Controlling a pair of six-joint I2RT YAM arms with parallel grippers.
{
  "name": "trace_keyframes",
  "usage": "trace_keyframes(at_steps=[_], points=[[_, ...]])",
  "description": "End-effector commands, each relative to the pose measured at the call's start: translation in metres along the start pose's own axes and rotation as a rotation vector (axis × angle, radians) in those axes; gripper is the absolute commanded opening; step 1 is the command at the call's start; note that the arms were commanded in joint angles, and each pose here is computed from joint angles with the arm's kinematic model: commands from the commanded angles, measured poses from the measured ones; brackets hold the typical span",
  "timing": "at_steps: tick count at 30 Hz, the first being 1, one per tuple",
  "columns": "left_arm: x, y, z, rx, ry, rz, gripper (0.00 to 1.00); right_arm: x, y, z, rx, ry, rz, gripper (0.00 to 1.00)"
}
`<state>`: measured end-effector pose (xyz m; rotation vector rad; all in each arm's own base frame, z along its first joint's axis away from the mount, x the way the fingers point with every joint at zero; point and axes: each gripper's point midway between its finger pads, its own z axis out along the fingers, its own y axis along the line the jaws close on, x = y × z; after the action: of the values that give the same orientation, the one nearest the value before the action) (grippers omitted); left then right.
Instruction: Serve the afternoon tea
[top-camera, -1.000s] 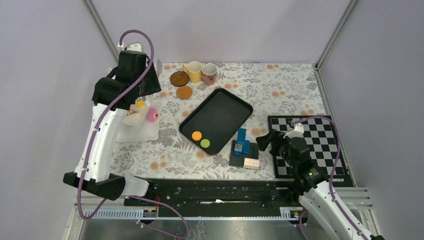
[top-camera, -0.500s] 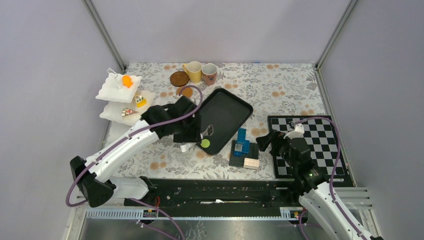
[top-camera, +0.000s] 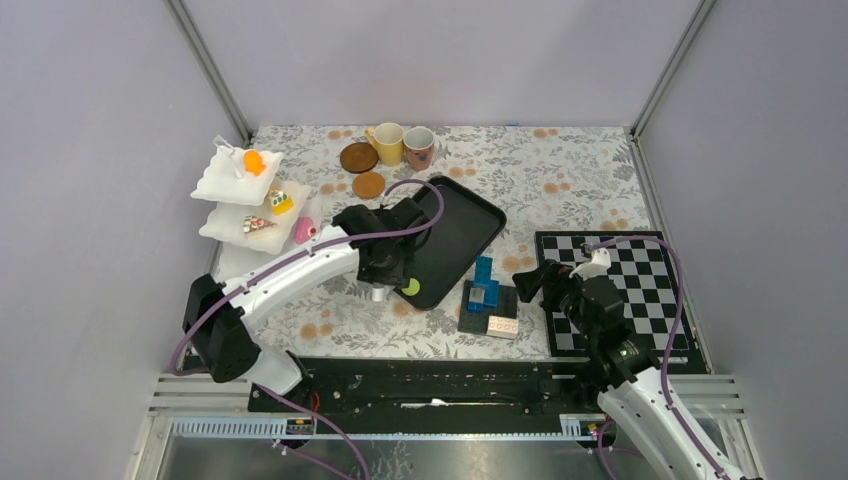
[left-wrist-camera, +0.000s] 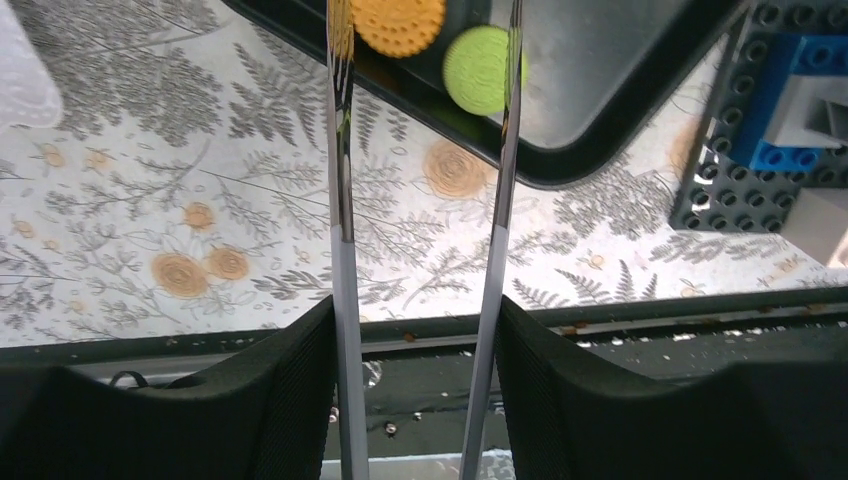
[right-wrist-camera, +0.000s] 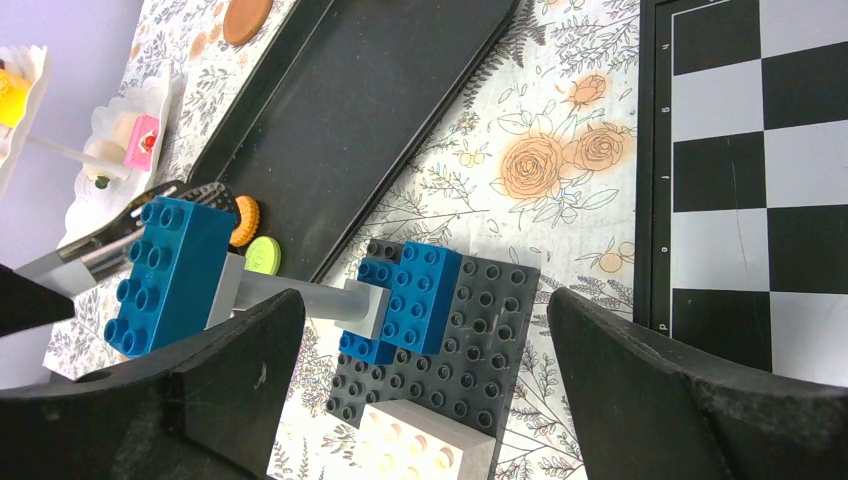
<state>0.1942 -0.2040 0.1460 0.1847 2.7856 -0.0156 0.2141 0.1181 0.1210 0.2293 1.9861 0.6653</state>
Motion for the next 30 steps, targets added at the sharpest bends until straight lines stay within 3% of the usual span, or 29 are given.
trace_keyframes(at_steps=[1, 7, 30], points=[[-0.028, 0.017, -0.008, 0.002, -0.064, 0.000, 0.56, -0.001, 0.006, 0.000, -0.034, -0.010, -0.004, 0.98], [-0.027, 0.030, 0.002, 0.009, -0.017, 0.005, 0.57, -0.001, 0.006, 0.001, -0.032, -0.009, -0.004, 0.98], [-0.004, 0.022, 0.030, 0.024, 0.117, 0.095, 0.59, 0.000, 0.005, 0.001, -0.030, -0.007, -0.004, 0.98]])
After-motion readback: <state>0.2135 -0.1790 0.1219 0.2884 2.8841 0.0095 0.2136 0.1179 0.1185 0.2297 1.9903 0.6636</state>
